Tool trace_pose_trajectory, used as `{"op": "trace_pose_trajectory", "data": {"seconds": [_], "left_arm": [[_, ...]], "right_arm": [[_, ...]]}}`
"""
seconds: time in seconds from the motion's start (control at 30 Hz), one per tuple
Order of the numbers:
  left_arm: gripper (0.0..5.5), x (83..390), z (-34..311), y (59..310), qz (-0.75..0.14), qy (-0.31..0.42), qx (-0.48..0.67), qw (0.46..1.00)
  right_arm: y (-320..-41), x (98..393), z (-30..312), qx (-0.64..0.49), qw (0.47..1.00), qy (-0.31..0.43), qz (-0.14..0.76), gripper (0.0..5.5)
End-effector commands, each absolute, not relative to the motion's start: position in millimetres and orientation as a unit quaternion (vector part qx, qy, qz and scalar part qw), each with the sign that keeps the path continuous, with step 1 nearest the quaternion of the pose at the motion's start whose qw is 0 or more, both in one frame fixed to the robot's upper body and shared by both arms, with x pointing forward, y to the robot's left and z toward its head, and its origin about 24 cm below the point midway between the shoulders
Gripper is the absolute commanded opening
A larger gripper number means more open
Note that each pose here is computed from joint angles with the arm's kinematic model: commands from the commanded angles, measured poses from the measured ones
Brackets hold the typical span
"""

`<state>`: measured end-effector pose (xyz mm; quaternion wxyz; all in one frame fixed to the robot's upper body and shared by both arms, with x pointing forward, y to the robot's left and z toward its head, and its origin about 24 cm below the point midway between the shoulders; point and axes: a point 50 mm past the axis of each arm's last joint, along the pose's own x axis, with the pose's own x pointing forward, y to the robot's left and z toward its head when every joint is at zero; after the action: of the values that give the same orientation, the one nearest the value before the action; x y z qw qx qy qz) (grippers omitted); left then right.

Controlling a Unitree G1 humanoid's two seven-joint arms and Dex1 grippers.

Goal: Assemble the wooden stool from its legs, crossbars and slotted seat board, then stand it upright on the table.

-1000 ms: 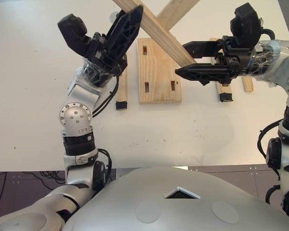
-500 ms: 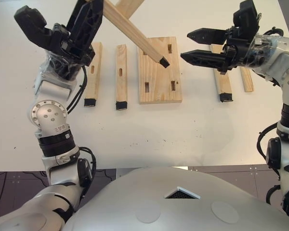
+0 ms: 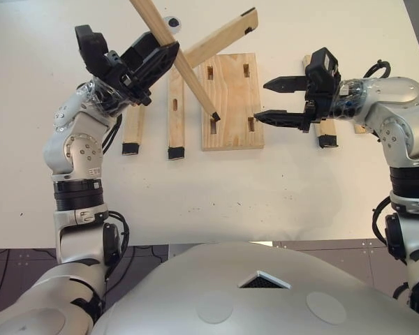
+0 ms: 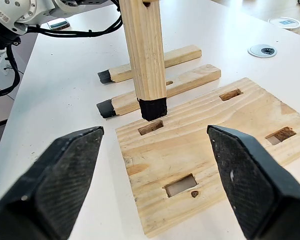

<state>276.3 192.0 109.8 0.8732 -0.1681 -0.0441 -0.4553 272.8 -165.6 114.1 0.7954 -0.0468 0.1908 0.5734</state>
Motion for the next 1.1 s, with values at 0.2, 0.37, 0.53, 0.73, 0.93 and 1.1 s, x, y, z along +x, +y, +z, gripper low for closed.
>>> {"op": "trace_pose_trajectory", "data": {"seconds": [0.2, 0.37, 0.53, 0.73, 0.93, 1.1], "left_arm": [[2.03, 275.2, 104.1, 191.0, -0.479, -0.031, -0.148, 0.865], [2.03, 278.5, 98.4, 192.6, -0.477, -0.023, -0.143, 0.867], [2.03, 281.8, 76.2, 200.3, -0.478, 0.024, -0.132, 0.868], [2.03, 275.9, 87.6, 208.3, -0.55, 0.075, -0.065, 0.829], [2.03, 278.1, 96.4, 204.4, -0.584, 0.093, -0.014, 0.806], [2.03, 278.5, 99.0, 202.6, -0.593, 0.098, 0.017, 0.799]], "right_arm": [[-172.2, 274.4, 111.2, -0.059, 0.797, 0.205, 0.566, 3.81], [-173.5, 276.2, 111.5, -0.063, 0.797, 0.206, 0.565, 3.81], [-172.9, 276.6, 110.1, -0.068, 0.794, 0.207, 0.567, 3.81], [-173.1, 273.1, 105.5, -0.064, 0.798, 0.207, 0.562, 3.81], [-171.3, 269.6, 100.6, -0.059, 0.801, 0.206, 0.559, 3.81], [-170.9, 268.1, 99.0, -0.057, 0.803, 0.205, 0.557, 3.81]]}}
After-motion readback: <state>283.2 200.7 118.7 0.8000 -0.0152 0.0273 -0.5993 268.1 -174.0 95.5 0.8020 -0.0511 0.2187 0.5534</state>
